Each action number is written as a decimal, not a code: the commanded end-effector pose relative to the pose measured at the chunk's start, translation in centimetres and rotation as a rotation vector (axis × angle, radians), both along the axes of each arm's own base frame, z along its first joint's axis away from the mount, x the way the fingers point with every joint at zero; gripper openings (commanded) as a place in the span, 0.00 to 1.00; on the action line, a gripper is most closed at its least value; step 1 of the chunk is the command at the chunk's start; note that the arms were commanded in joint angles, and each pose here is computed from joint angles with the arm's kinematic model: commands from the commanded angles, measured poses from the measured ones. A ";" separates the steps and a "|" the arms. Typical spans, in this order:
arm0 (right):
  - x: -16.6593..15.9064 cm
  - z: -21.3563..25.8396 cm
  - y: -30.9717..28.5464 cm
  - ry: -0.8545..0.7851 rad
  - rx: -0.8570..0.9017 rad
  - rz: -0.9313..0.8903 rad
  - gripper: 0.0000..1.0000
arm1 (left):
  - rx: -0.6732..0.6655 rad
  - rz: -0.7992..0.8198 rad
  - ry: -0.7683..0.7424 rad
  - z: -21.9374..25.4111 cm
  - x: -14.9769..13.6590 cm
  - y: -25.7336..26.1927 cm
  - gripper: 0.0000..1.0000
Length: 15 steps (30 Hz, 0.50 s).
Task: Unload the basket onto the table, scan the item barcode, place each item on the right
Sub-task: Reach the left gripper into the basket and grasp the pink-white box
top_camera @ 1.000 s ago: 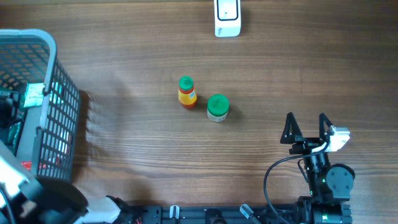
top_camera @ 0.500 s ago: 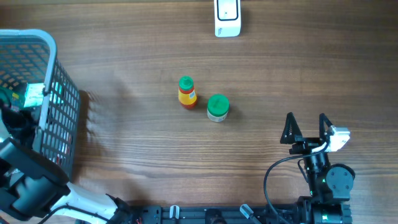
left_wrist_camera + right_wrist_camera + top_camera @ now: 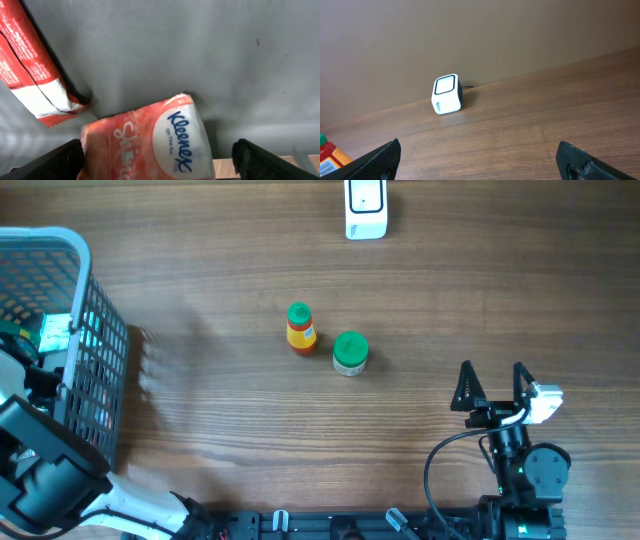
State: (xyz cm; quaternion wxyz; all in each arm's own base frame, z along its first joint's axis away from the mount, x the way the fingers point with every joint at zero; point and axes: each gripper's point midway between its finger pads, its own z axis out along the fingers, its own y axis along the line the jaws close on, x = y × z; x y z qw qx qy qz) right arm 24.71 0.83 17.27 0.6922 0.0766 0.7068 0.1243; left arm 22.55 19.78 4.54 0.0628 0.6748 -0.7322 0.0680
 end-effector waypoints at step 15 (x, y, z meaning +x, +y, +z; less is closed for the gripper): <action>0.0 0.1 -0.1 -0.007 0.006 -0.010 1.00 | -0.013 -0.038 0.004 0.1 -0.4 -0.1 0.23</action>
